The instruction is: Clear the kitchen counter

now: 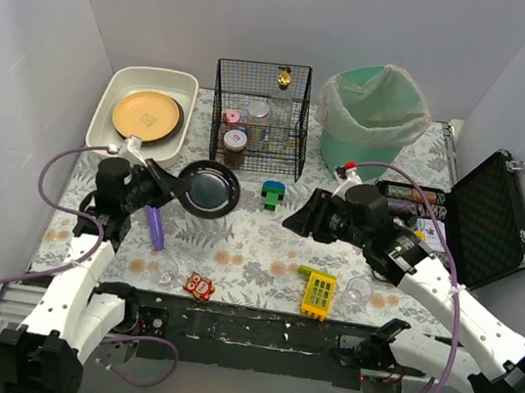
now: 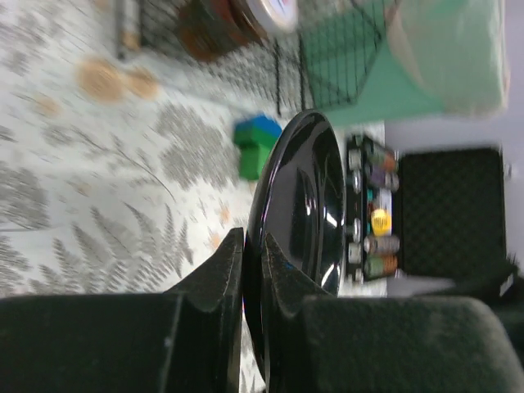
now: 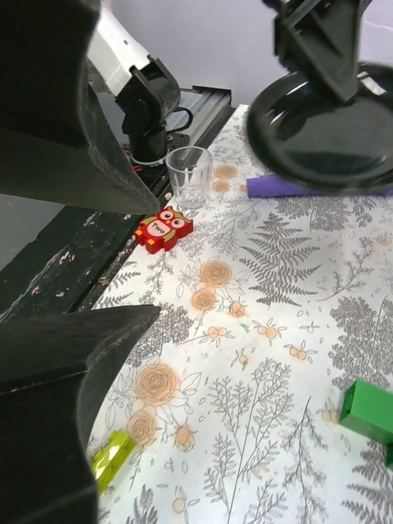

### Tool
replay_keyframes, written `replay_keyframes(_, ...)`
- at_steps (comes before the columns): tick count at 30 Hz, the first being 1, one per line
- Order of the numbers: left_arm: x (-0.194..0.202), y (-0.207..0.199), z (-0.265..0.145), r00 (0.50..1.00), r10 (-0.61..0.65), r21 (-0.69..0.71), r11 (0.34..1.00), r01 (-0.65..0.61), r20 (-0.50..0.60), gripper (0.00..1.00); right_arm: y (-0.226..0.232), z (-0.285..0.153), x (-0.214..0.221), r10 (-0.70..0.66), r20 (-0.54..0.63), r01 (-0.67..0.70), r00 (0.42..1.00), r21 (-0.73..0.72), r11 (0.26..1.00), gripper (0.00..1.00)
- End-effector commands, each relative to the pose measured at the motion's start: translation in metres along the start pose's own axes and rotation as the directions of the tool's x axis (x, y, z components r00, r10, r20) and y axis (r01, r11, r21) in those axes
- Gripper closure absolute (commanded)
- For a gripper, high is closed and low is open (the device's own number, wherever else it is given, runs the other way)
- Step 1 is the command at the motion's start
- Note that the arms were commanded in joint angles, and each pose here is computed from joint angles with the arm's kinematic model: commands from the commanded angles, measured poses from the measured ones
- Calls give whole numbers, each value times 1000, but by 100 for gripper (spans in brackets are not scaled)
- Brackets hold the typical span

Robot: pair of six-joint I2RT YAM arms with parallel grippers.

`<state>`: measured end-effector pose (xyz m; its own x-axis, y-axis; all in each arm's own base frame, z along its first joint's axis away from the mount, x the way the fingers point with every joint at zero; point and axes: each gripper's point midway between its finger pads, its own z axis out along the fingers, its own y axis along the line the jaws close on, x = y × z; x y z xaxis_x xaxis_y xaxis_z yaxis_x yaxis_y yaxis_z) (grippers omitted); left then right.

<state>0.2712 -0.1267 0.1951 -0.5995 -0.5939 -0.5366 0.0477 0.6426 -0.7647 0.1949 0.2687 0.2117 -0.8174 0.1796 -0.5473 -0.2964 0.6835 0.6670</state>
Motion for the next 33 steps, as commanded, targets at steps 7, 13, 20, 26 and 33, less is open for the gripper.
replay_keyframes(7, -127, 34, -20, 900, -285, 55, 957, 283, 330, 100, -30, -30, 15, 29, 51, -34, 998, 85, 996, 45)
replay_keyframes(13, -190, 57, -7, 832, -276, 1, 949, 314, 480, 100, -43, -45, 9, 2, 117, -18, 993, 144, 989, 45)
replay_keyframes(20, -263, 108, 29, 773, -214, -130, 925, 357, 598, 100, -43, -47, 4, -10, 144, -10, 989, 140, 990, 47)
replay_keyframes(26, -288, 149, 63, 774, -192, -200, 903, 380, 604, 100, -41, -39, 6, -28, 114, 13, 993, 134, 991, 47)
replay_keyframes(33, -303, 193, 104, 803, -155, -292, 878, 379, 576, 100, -47, -24, 18, -23, 62, 14, 998, 131, 991, 47)
